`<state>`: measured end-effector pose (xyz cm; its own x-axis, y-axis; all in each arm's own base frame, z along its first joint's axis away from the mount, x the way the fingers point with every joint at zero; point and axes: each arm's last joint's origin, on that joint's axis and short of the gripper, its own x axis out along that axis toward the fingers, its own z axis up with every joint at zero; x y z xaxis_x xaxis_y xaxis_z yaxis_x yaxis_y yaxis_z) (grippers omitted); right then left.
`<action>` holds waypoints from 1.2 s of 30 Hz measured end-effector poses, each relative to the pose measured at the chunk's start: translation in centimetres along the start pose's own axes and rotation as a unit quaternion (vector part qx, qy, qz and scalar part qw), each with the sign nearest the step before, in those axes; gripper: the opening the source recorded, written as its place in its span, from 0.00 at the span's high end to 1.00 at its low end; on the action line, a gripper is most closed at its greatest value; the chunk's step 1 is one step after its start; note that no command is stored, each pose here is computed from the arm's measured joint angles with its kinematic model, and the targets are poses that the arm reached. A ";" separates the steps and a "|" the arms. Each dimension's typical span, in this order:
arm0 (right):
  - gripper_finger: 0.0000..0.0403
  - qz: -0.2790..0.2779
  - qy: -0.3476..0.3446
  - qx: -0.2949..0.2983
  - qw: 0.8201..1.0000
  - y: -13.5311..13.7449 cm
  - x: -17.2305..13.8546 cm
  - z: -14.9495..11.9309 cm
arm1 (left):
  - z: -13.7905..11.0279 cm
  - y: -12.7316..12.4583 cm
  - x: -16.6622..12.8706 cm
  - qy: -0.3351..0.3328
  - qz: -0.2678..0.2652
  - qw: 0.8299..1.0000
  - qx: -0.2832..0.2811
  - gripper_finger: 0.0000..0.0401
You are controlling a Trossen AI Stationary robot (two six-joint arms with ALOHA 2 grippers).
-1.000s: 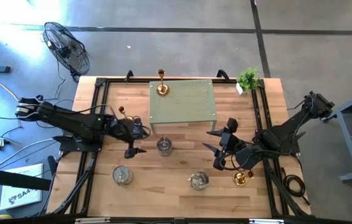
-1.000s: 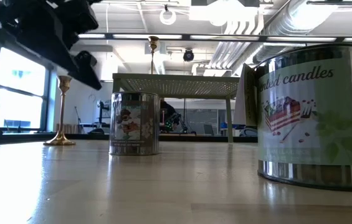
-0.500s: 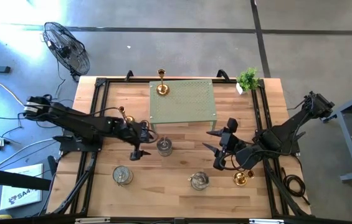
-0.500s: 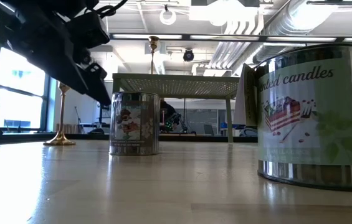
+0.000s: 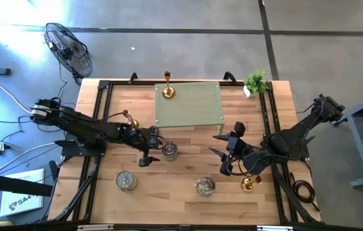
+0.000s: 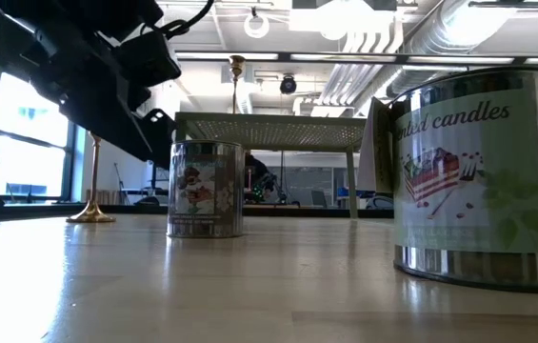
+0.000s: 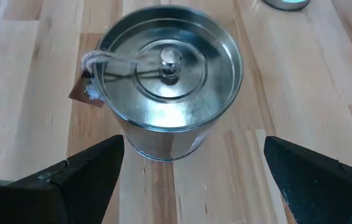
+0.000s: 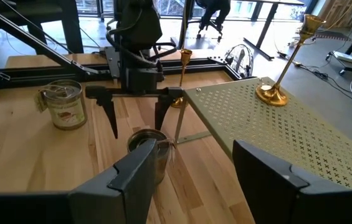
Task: Pick & Place candle stick holders
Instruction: Put the top silver scented candle on the shelf
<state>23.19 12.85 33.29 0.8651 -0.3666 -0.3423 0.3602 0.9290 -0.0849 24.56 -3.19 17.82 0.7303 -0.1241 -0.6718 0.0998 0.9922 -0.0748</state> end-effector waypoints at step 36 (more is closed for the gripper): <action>0.49 -0.005 0.009 -0.015 1.000 0.7 0.7 -0.6 | 1.1 0.0 1.4 -0.067 -0.007 0.998 0.009 0.06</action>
<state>23.86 13.28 32.44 0.8552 -0.3744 -0.3584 0.3573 0.9268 -0.1155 26.29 -3.42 17.73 0.8130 -0.1397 -0.5653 0.1225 0.9901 -0.0687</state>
